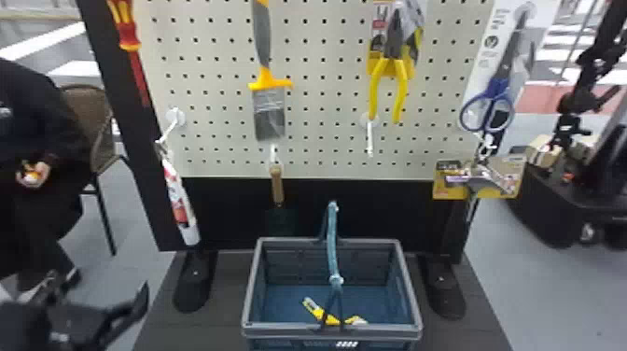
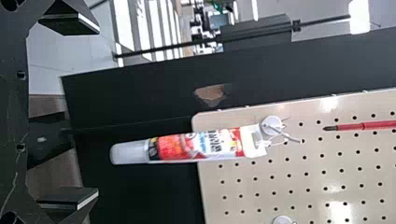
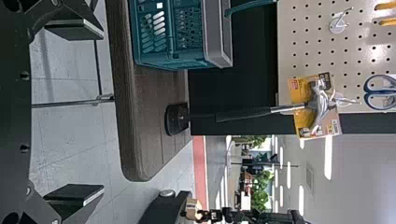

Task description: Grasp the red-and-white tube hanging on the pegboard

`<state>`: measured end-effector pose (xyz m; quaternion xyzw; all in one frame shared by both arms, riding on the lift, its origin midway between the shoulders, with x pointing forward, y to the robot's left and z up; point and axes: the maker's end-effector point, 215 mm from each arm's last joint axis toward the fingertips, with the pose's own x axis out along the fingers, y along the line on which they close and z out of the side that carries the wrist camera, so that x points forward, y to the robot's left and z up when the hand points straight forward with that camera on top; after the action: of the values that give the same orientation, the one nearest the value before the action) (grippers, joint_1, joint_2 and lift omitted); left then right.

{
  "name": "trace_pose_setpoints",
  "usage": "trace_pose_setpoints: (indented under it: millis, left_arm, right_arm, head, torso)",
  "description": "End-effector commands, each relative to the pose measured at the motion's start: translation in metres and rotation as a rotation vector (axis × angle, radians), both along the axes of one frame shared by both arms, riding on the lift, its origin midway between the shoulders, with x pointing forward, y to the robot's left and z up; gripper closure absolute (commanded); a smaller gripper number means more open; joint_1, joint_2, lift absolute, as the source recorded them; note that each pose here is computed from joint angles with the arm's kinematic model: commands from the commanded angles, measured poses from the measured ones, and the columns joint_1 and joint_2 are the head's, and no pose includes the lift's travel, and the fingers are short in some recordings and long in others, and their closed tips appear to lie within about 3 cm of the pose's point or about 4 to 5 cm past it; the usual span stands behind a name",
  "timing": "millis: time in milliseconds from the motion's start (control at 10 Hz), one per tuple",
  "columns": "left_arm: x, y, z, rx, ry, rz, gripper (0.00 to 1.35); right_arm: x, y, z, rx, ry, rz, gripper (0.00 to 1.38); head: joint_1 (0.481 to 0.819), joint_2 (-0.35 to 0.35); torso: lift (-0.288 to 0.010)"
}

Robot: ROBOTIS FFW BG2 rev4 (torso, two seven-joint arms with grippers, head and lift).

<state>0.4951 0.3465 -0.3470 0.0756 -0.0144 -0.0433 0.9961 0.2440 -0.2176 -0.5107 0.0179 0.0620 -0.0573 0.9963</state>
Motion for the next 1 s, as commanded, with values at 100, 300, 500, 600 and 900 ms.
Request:
trace_pose_setpoints:
  millis: [100, 300, 500, 600, 900]
  left_arm:
    - [0.056, 0.010, 0.043, 0.018, -0.024, -0.055, 0.07]
    - [0.089, 0.008, 0.052, 0.001, 0.047, -0.144, 0.05]
    - [0.110, -0.003, 0.050, -0.039, 0.115, -0.240, 0.03]
    - [0.119, -0.015, 0.045, -0.087, 0.149, -0.298, 0.03]
    - [0.131, -0.052, 0.036, -0.173, 0.264, -0.469, 0.00]
  right_arm:
    - [0.002, 0.004, 0.000, 0.008, -0.003, 0.006, 0.13]
    - [0.001, 0.010, -0.003, 0.019, 0.004, 0.018, 0.13]
    - [0.000, 0.016, -0.006, 0.031, 0.011, 0.026, 0.13]
    - [0.000, 0.017, -0.006, 0.033, 0.010, 0.031, 0.13]
    - [0.000, 0.019, -0.009, 0.037, 0.015, 0.031, 0.13]
  head:
    - [0.549, 0.000]
    - [0.549, 0.000]
    - [0.549, 0.000]
    - [0.549, 0.000]
    - [0.549, 0.000]
  torso:
    - [-0.100]
    - [-0.100]
    - [-0.100]
    - [-0.100]
    - [-0.100]
